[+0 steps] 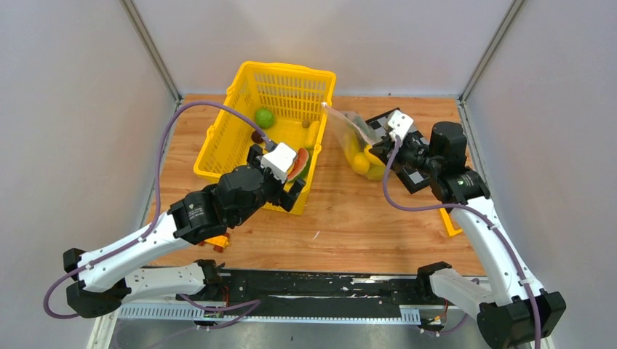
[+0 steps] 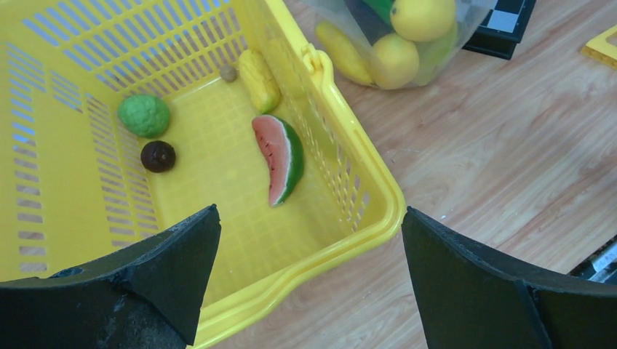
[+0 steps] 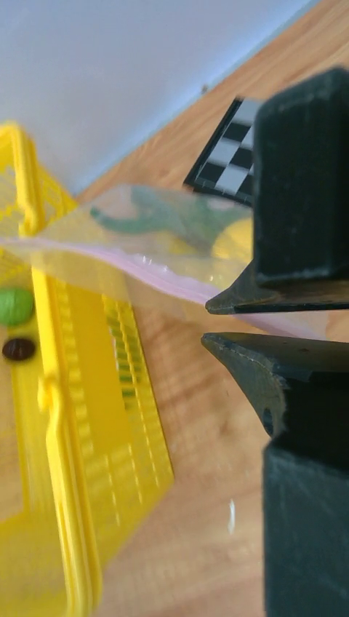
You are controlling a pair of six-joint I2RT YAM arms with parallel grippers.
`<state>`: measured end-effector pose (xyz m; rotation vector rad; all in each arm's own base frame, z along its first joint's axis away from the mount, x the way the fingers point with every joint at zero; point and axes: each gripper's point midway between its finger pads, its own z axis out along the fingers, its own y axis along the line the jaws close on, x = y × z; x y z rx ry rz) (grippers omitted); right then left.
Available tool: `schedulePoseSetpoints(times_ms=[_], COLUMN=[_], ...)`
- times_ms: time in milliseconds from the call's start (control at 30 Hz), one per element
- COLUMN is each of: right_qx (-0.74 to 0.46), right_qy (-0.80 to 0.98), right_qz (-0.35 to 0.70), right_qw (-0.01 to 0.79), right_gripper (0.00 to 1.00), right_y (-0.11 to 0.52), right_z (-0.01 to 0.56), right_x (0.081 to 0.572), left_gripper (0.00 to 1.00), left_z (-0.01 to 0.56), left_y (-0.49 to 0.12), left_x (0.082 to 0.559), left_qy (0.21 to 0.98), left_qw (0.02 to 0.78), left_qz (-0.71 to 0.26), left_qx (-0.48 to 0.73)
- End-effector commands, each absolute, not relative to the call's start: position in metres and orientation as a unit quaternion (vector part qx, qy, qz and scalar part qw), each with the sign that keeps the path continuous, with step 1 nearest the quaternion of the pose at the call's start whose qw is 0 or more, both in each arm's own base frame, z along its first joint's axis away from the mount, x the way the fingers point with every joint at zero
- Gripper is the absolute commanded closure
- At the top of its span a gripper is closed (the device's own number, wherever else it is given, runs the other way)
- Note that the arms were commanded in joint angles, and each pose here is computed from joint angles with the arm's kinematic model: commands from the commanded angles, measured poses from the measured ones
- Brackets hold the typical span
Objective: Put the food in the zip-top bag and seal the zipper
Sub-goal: Place the zipper food storage bag at the center of the board.
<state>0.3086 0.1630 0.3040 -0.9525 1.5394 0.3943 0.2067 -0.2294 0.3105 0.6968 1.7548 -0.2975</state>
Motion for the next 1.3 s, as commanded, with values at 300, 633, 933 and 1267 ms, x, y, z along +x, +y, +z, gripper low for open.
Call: schedulePoseSetpoints(times_ms=[300, 633, 933, 1267], right_qx=[-0.577, -0.160, -0.079, -0.227], right_qy=[0.511, 0.728, 0.820, 0.803], right_qz=[0.336, 0.136, 0.159, 0.300], right_qw=[0.541, 0.652, 0.544, 0.463], right_gripper=[0.89, 0.55, 0.54, 0.46], right_y=[0.204, 0.112, 0.111, 0.177], right_z=[0.354, 0.392, 0.302, 0.244], right_x=[0.187, 0.373, 0.488, 0.463], left_gripper=[0.00, 0.00, 0.00, 0.00], left_z=[0.328, 0.330, 0.341, 0.325], left_y=[-0.225, -0.218, -0.248, -0.331], left_x=[0.213, 0.216, 0.199, 0.156], left_qy=[0.741, 0.744, 0.734, 0.708], left_qw=[0.606, 0.613, 0.593, 0.482], left_qz=[-0.136, -0.130, -0.229, -0.368], left_qx=[0.257, 0.232, 0.239, 0.361])
